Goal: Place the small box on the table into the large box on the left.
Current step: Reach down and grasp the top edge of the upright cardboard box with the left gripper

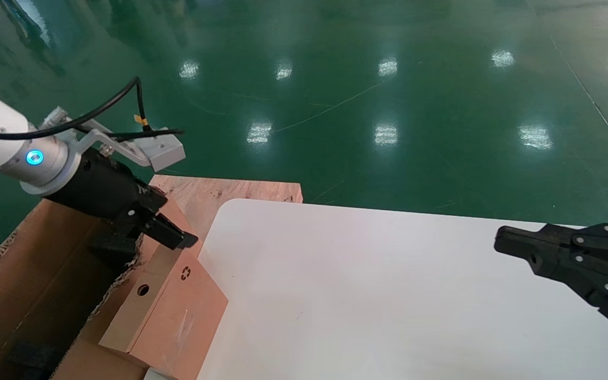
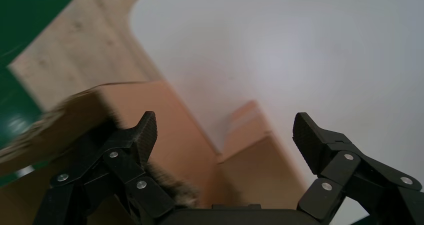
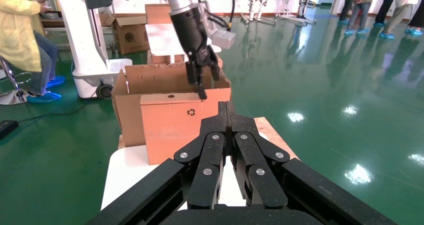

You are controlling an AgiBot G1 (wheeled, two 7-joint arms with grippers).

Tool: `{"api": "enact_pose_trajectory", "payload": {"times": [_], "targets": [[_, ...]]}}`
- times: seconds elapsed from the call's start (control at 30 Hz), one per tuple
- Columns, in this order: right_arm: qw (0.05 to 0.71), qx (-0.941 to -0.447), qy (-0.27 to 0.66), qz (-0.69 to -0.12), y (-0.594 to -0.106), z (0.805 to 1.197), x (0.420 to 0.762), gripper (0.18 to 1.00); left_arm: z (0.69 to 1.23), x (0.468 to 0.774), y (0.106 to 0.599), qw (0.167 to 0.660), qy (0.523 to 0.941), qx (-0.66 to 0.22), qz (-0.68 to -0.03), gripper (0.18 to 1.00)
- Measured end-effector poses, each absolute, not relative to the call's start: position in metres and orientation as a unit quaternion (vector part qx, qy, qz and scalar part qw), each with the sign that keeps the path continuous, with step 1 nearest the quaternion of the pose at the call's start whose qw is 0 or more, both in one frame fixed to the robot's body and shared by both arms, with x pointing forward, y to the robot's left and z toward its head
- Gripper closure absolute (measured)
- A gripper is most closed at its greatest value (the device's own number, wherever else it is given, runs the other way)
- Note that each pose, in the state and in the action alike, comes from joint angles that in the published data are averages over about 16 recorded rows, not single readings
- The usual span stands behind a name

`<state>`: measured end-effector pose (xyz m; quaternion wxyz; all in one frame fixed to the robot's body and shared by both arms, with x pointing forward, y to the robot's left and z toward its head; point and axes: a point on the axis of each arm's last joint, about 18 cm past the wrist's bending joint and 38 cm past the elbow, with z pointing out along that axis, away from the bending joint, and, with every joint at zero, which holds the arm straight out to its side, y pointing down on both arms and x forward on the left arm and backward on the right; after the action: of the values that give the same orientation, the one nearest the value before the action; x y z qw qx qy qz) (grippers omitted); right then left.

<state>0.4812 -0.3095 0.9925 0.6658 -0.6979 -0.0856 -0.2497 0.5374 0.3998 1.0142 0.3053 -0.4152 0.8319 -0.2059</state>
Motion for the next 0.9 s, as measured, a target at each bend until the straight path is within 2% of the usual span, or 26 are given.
{"api": "enact_pose_trajectory", "payload": {"times": [0.2,0.6,0.9], "targets": [[0.666,-0.698,-0.086,-0.250,-0.309,0.992,0.481,0.988,1.017,0.538,0.396,0.301,0.825,-0.442,-0.181,0.184],[0.666,-0.698,-0.086,-0.250,-0.309,0.992,0.481,0.988,1.001,0.532,0.391,0.244,0.808,-0.512,-0.160,0.184],[0.666,-0.698,-0.086,-0.250,-0.309,0.992,0.481,0.988,0.991,0.528,0.388,0.212,0.805,-0.532,-0.156,0.184]]}}
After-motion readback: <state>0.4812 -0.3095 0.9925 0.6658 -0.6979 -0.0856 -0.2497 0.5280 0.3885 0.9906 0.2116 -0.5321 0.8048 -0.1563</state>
